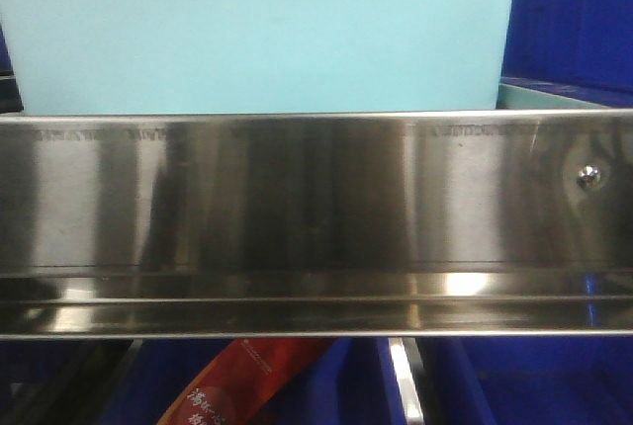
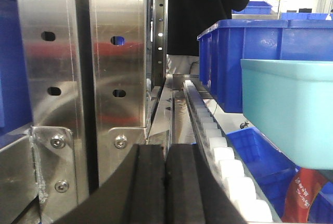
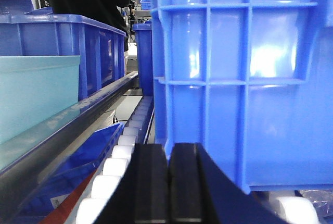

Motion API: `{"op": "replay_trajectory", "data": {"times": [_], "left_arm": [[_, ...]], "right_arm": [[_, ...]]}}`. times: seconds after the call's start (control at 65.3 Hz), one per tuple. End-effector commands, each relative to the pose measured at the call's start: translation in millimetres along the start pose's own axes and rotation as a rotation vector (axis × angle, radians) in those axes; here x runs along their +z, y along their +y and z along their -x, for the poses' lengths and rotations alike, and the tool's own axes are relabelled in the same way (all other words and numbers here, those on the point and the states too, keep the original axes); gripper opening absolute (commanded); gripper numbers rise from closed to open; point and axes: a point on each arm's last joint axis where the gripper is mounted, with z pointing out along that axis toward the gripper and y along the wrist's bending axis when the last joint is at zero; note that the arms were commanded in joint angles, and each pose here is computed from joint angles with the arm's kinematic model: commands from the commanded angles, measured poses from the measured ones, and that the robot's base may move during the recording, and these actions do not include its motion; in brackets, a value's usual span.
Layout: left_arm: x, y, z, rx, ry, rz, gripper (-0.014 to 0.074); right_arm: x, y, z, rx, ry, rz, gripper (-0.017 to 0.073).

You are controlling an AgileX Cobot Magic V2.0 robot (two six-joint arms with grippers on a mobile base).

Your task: Fetch blue bin and place on conveyor start

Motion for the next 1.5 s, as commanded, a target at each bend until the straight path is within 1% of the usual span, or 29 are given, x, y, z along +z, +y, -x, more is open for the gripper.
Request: {"op": "replay_trajectory", "data": {"times": [0.0,0.552,0.72,0.935,0.981,1.011,1.026,1.057,1.088,1.134,1.149,1.195,1.241,1.256,1.333,1.364,1.425,1.486], "left_arm": [[0,0.2,3,0.0,-0.025,0.003,-0.0111],[0,0.2,3,0.0,-0.025,0.003,-0.0111],[0,0.2,3,0.0,-0.025,0.003,-0.0111],[-1,0.5,7,0.001,-0.071,0.007,-0.0111],[-1,0.7,8,-0.003,-0.084,0.008,-0.0111],[-1,0.8,9,-0.012,-0.098,0.009,-0.0111],[-1,1.0,11,-0.021,-0.111,0.011,-0.0111],[-1,1.4,14,-0.029,-0.142,0.014,-0.0111],[-2,1.7,15,-0.041,-0.159,0.016,-0.0111],[-2,1.7,17,-0.048,-0.159,0.016,-0.0111],[-2,1.7,20,-0.048,-0.163,0.015,-0.0111],[-4,1.4,35,-0.048,-0.179,0.01,-0.0111],[-6,0.9,46,-0.044,-0.173,0.005,-0.0111],[-8,0.8,54,-0.044,-0.183,0.002,-0.0111],[-14,0.1,79,-0.034,-0.187,-0.006,-0.011],[-15,-0.1,89,-0.033,-0.182,-0.009,-0.0106],[-16,-0.6,108,-0.032,-0.151,-0.016,-0.0055],[-14,-1.1,125,-0.031,-0.116,-0.022,0.0025]], "right_arm": [[0,0.1,2,-0.001,-0.027,0.002,-0.0162],[0,0.1,2,-0.001,-0.027,0.002,-0.0162],[0,0.0,6,-0.001,-0.063,0.001,-0.0162],[0,0.0,6,-0.001,-0.061,0.001,-0.0162],[0,0.0,6,0.014,-0.061,0.001,-0.0162],[0,-0.1,5,0.063,-0.05,0.001,-0.0162],[0,-0.1,4,0.074,-0.042,0.001,-0.0162],[0,0.1,2,0.12,-0.018,0.003,-0.0162],[-1,0.8,7,0.139,-0.017,0.008,-0.0162],[-2,2.2,14,0.138,-0.005,0.016,-0.0162],[-3,3.0,22,0.138,-0.014,0.021,-0.0162],[-7,5.1,36,0.128,-0.001,0.034,-0.0162],[-12,7.0,53,0.105,-0.001,0.043,-0.0162],[-14,7.6,59,0.102,-0.005,0.047,-0.0162],[-25,10.7,91,0.094,-0.039,0.064,-0.0162],[-27,11.8,100,0.092,-0.028,0.069,-0.016],[-28,13.7,117,0.089,-0.004,0.076,-0.0116],[-24,15.5,133,0.088,0.038,0.081,-0.0022]]}}
